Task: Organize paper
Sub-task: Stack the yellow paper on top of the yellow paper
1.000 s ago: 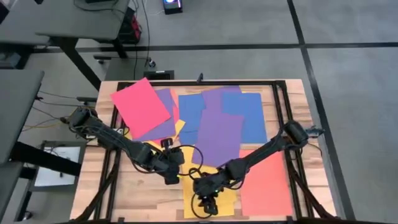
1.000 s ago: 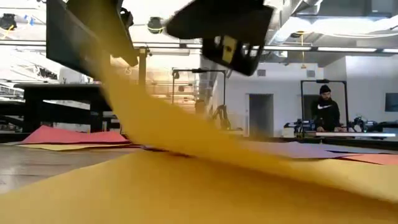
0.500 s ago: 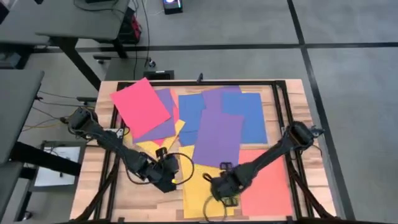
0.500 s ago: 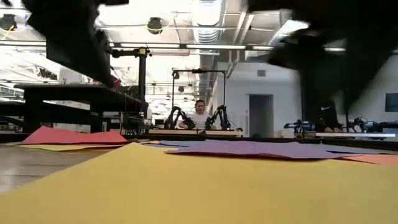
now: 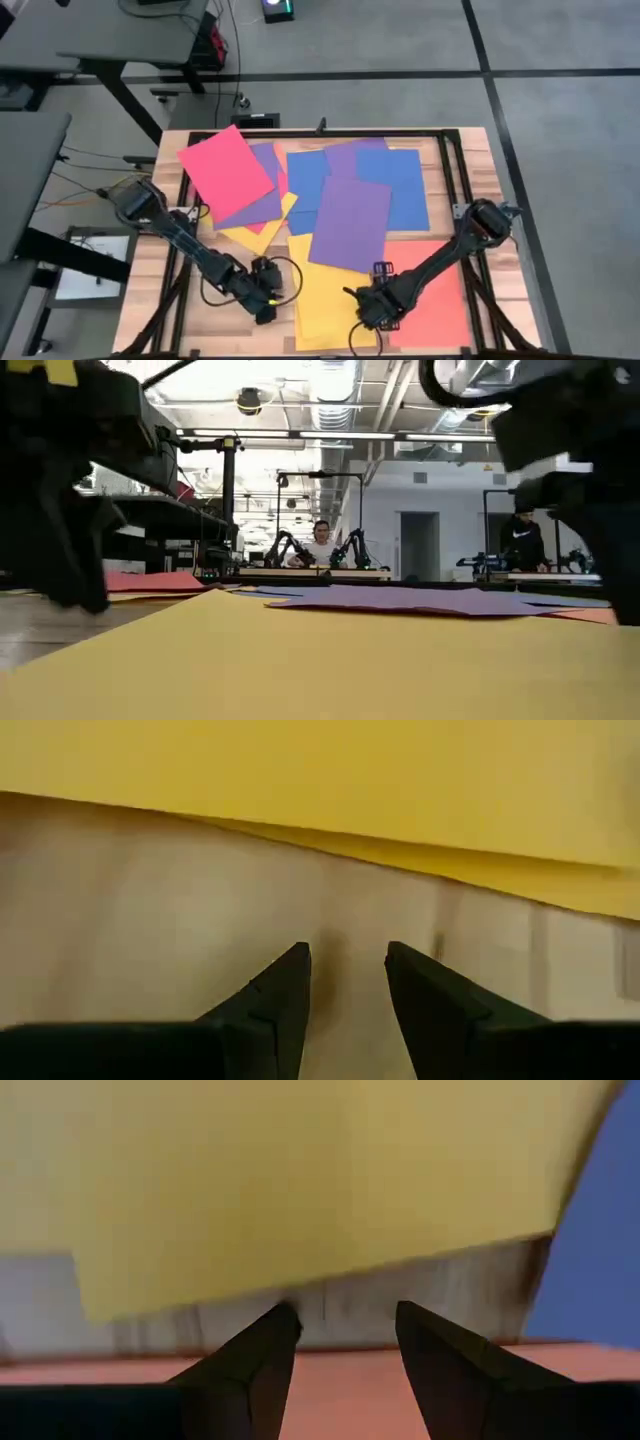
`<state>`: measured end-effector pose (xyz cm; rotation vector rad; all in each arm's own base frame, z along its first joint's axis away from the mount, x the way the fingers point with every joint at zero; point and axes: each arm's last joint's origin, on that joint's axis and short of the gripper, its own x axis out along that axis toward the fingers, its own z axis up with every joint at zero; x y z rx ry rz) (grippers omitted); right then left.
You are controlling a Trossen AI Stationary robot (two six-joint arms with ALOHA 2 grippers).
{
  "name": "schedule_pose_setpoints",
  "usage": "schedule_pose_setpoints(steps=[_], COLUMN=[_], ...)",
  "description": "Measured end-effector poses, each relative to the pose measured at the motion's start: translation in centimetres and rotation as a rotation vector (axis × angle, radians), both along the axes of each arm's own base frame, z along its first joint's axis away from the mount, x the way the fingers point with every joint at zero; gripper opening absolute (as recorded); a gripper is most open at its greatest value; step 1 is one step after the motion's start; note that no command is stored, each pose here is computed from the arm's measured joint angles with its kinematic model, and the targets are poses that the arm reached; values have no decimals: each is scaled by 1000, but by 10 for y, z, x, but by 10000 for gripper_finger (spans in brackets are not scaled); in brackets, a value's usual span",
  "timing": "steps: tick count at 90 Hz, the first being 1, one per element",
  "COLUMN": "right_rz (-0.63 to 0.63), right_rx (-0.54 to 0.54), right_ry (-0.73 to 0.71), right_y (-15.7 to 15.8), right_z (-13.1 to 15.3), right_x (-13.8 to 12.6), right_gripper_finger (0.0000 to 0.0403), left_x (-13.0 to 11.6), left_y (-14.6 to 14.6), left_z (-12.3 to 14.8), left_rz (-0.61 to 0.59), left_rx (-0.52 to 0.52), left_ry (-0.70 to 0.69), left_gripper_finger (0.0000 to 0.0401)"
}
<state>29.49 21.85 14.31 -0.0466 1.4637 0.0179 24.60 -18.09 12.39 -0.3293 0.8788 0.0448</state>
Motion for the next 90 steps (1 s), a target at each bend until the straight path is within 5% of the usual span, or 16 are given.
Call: schedule_pose_setpoints(steps=[26, 62, 90], right_rz=[-34, -50, -71], right_rx=[113, 227, 214], right_ry=[-38, -86, -24], right_y=[1, 16, 16], right_z=[1, 3, 8], right_x=[11, 12, 3], right_gripper_finger=[166, 166, 166], left_x=[22, 19, 16], left_y=[-13, -11, -9], left_z=[-8, -9, -3], left_rz=[-24, -32, -34], left_rx=[12, 35, 37], left_ry=[-36, 6, 20], left_gripper_finger=[118, 118, 118])
